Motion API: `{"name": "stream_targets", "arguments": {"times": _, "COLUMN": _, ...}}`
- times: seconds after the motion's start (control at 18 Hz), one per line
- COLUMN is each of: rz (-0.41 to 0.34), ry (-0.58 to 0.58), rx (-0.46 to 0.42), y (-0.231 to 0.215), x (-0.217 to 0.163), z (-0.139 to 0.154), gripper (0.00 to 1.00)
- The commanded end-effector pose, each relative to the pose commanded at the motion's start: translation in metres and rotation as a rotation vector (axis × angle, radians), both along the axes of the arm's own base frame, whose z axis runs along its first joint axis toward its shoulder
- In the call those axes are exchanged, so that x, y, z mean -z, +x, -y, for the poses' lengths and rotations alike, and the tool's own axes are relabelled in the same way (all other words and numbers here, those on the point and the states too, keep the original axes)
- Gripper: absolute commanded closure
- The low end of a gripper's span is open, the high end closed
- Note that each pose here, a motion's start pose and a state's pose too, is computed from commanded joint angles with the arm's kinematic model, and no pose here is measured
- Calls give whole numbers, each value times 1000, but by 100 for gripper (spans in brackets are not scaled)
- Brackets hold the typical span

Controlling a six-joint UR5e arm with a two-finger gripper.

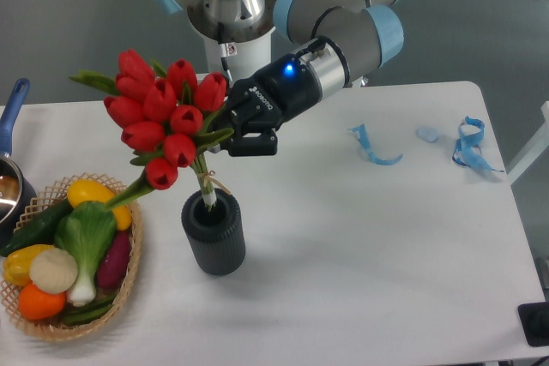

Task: Insert the flowers into the vase
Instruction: 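Lower the tulip stems into the black vase opening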

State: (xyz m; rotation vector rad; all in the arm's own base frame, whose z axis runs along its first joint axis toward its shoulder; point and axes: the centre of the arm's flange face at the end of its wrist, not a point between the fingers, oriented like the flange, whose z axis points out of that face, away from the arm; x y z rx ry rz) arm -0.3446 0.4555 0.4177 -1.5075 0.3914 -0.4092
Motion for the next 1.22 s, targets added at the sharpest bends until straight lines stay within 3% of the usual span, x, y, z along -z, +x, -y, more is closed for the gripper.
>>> {"name": "stream_targets", "arguments": {"times": 0.5, "rz": 54, "ry": -35, "rx": -5, "y": -7, "x": 41, "z": -2, "gripper": 94}}
{"name": "stream_targets", "arguments": {"times": 0.83, "rz": 34, "ry": -24, "rx": -12, "y": -13, "x": 87, "z": -3, "gripper": 93}}
{"name": "stream_targets", "arguments": {"times": 1.22, "rz": 69, "ry": -50, "rx": -13, "y": -6, "x": 107, "z": 1, "gripper": 93}}
